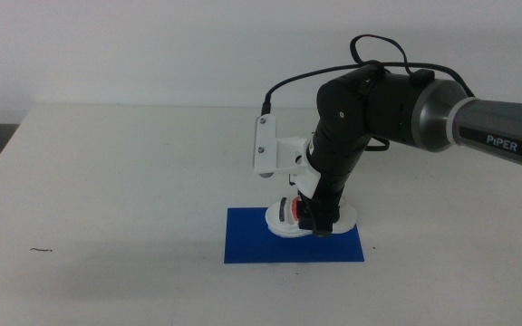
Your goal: Use one arm to grab the shoe from the table and place it on the mat.
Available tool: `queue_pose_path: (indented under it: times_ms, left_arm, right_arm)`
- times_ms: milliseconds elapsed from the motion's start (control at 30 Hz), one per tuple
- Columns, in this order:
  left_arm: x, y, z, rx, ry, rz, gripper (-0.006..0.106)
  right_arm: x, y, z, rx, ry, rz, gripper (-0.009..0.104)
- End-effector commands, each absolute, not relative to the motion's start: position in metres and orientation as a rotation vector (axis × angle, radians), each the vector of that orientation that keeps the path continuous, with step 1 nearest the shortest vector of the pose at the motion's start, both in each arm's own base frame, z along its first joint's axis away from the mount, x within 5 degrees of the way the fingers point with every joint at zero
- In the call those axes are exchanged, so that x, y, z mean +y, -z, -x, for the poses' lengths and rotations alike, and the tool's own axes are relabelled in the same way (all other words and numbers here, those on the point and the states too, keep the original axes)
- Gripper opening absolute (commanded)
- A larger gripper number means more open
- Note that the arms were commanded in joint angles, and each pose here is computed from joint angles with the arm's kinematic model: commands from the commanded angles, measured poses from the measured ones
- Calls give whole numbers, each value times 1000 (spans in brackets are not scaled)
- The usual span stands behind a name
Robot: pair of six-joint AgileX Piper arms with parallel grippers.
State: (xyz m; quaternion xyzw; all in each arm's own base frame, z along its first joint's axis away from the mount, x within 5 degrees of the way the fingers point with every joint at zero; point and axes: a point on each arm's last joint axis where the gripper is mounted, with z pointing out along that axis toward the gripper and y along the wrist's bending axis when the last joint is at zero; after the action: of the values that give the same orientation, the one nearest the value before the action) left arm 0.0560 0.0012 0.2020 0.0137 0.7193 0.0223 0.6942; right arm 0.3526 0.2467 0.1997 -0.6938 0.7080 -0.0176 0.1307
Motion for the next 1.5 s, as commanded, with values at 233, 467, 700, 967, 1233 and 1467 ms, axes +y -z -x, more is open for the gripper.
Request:
queue_pose_path:
  times_ms: [233, 467, 700, 967, 1233, 1467]
  left_arm:
    - [1, -203, -56, 1598, -44, -28, 94]
    - [1, -203, -56, 1598, -44, -28, 94]
    - [1, -203, -56, 1598, -44, -28, 94]
    - [1, -203, -56, 1598, -44, -28, 94]
    - [1, -203, -56, 1598, -44, -28, 94]
    - [1, -203, -56, 1598, -44, -28, 94]
  right_arm:
    - [266, -199, -344, 1954, -38, 2033, 12]
    - [268, -187, -346, 1973, -49, 2047, 12]
    - [265, -181, -348, 1976, -18, 2072, 17]
    - [265, -182, -350, 1969, -15, 2058, 38]
    - [254, -212, -352, 1905, 18, 1908, 62]
    - [218, -238, -317, 1871, 33, 1788, 87]
